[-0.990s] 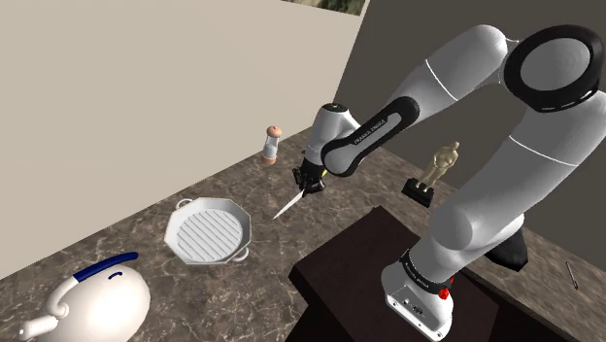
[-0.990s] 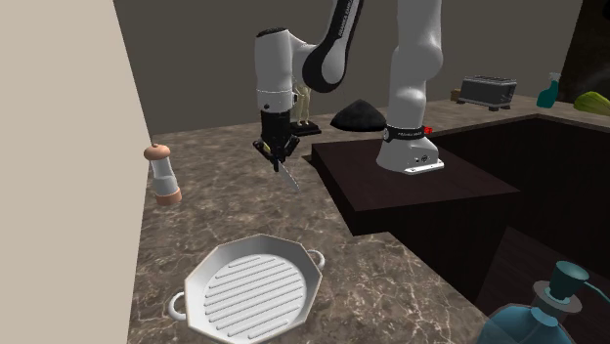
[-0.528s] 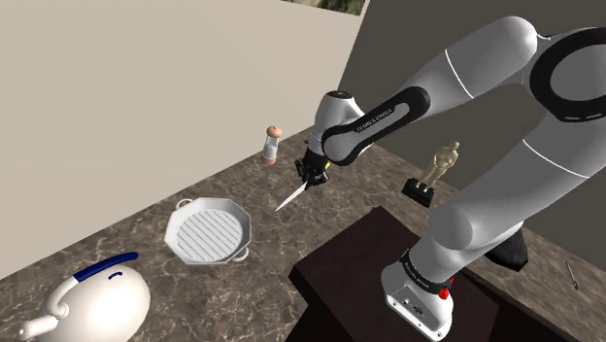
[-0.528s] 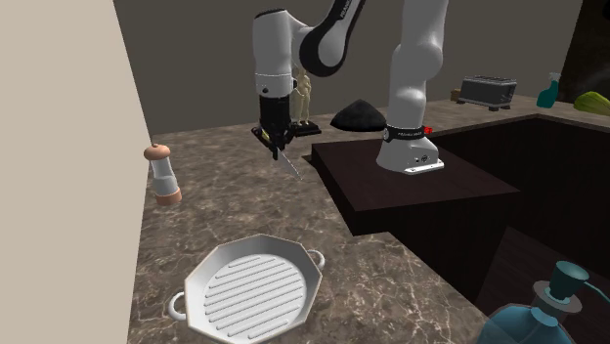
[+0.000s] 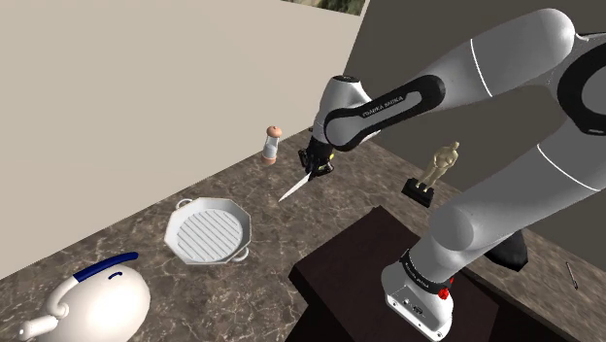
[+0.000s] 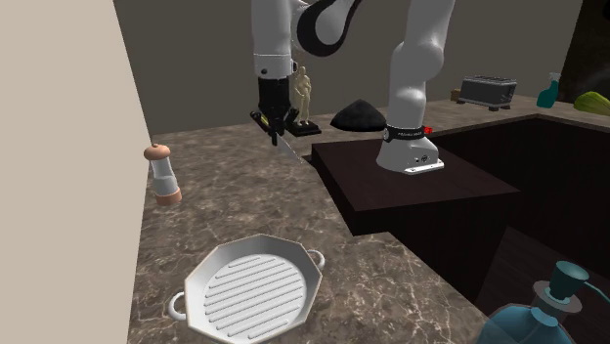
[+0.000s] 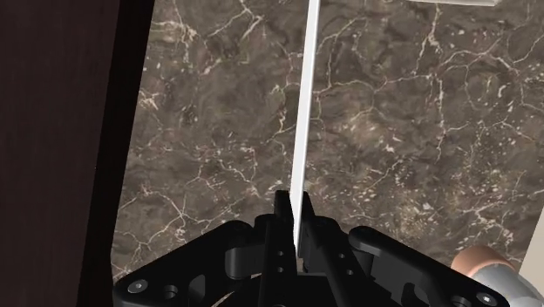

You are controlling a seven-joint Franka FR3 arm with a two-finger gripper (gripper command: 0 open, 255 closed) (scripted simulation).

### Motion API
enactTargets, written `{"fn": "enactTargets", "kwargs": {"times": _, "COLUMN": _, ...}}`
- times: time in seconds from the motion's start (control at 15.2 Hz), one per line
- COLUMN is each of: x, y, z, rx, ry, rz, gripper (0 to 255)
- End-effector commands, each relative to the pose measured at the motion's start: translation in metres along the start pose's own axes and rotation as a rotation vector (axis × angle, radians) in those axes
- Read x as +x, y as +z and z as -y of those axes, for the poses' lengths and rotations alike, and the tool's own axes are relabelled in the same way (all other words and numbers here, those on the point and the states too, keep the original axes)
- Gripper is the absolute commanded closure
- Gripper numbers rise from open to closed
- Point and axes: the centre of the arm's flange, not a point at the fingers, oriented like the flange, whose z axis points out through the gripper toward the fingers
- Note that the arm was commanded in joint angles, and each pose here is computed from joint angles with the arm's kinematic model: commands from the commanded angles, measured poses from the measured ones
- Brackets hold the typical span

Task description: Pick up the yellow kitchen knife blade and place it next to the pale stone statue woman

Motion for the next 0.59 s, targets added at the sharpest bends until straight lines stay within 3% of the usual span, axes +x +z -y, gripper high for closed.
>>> {"fn": "enactTargets", "kwargs": {"times": 0.0, "x": -0.001, "y": -0.01, "z": 0.0, "rx": -0.001, "ry": 0.0, "rz": 0.0, "gripper": 255}}
{"fn": "enactTargets", "kwargs": {"times": 0.53, "x": 0.0, "y": -0.052, "z": 0.0, "rx": -0.001, "ry": 0.0, "rz": 0.0, "gripper": 255}}
